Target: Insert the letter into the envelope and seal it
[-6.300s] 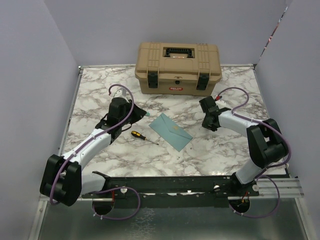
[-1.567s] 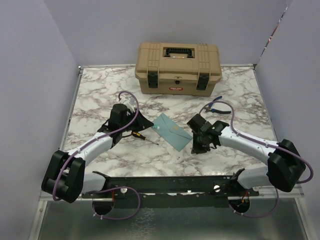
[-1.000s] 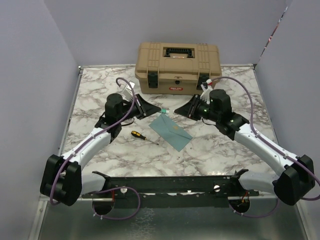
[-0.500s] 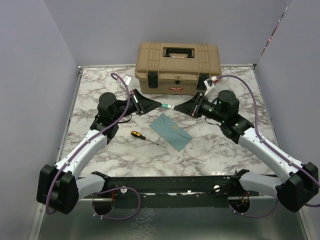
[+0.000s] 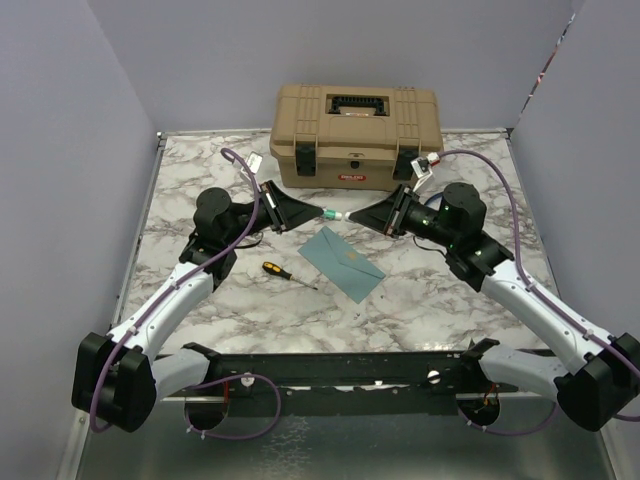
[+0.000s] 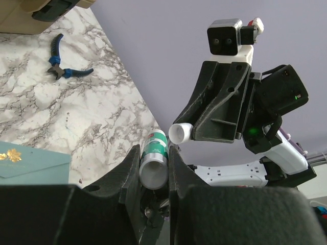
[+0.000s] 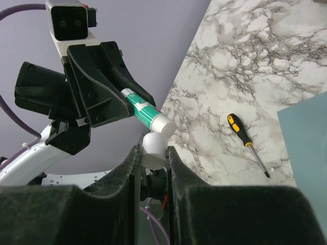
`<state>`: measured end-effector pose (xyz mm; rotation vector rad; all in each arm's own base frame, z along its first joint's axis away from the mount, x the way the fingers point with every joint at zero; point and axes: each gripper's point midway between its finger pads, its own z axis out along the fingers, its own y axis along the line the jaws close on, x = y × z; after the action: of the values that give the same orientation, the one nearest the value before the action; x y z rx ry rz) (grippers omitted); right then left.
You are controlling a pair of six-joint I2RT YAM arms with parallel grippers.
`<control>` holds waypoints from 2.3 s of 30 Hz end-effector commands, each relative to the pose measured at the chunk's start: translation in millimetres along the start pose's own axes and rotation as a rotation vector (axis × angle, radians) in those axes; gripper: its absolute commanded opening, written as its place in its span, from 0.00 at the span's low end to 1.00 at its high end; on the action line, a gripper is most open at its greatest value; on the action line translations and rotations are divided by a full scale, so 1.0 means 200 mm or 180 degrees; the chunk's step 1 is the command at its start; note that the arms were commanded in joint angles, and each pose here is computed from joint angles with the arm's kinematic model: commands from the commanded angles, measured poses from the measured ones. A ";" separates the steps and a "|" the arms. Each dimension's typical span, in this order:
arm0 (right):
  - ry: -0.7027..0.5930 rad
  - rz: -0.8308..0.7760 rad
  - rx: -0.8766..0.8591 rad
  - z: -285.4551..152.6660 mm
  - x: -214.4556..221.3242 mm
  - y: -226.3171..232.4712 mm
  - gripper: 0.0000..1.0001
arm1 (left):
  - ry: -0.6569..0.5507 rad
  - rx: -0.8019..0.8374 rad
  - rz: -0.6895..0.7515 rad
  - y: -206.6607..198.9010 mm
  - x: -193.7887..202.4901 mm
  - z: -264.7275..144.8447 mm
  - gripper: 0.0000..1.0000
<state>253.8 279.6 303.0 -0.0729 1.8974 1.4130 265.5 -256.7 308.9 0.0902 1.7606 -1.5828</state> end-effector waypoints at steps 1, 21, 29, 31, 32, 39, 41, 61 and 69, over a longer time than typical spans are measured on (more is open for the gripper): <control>0.0026 -0.0102 -0.0080 -0.01 0.00 0.03 0.00 | 0.0016 0.0079 0.0080 -0.02 0.02 0.00 0.00; 0.0279 -0.0049 -0.0170 0.03 0.05 0.03 0.00 | 0.0003 0.0419 0.0040 -0.16 0.02 -0.01 0.00; 0.0164 -0.0062 -0.0497 -0.04 0.03 0.16 0.00 | -0.0070 0.0709 -0.0079 -0.31 -0.01 -0.05 0.00; 0.0133 -0.0070 -0.0591 -0.06 0.01 0.21 0.00 | -0.0078 0.0766 -0.0102 -0.34 -0.01 -0.06 0.00; 0.0119 -0.0080 -0.0637 -0.06 0.00 0.23 0.00 | -0.0083 0.0804 -0.0102 -0.36 -0.02 -0.06 0.00; -0.0007 -0.0145 -0.0756 -0.09 -0.06 0.32 0.00 | -0.0105 0.0925 -0.0055 -0.42 -0.04 -0.07 0.00; -0.0060 -0.0177 -0.0744 -0.10 -0.08 0.33 0.00 | -0.0101 0.0932 -0.0044 -0.42 -0.04 -0.07 0.00; -0.0297 -0.0273 -0.0692 -0.14 -0.16 0.37 0.00 | -0.0121 0.0930 -0.0015 -0.43 -0.07 -0.05 0.00; -0.0178 -0.0259 -0.0704 -0.10 -0.13 0.35 0.00 | -0.0121 0.0905 -0.0049 -0.40 -0.07 -0.04 0.00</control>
<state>230.4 277.0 366.5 -0.1704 1.6870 1.5439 233.5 -260.9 369.5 0.1347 1.5450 -1.8129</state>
